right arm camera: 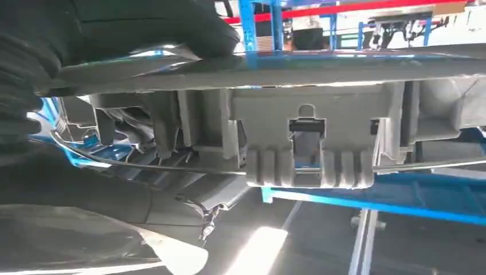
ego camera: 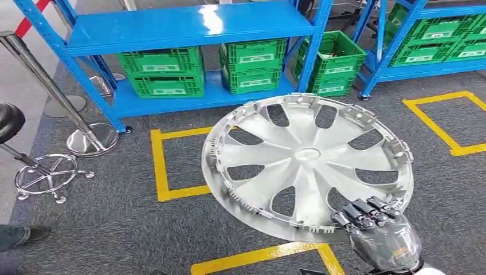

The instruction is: Take the parts from the cabinet and place them on the table.

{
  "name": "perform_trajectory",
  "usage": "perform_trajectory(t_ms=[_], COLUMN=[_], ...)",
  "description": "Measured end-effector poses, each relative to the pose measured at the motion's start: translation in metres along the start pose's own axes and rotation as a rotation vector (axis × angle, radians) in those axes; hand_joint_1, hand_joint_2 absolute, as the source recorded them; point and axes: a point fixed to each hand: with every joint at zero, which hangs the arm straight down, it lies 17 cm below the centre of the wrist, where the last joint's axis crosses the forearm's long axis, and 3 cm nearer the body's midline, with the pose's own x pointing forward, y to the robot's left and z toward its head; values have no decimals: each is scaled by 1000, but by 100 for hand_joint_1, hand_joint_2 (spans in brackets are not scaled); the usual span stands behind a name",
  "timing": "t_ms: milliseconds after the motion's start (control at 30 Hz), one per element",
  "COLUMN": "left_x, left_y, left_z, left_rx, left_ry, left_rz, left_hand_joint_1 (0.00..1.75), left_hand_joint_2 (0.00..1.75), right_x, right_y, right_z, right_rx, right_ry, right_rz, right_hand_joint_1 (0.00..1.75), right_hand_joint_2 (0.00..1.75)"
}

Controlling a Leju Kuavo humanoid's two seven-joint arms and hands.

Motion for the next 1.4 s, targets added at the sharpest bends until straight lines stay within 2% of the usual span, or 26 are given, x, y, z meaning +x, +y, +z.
perform_trajectory(t_ms=[1400], left_x=[-7], left_y=[-4], left_z=[1], left_rx=[2], left_ry=[2], left_rz=[-5], left_hand_joint_1=[0], left_hand_joint_2=[175], right_x=[1], right_y=[11], right_z=[-7], right_rx=[-6], right_ry=[-4], right_rz=[-13], right_hand_joint_1=[175], right_hand_joint_2=[175])
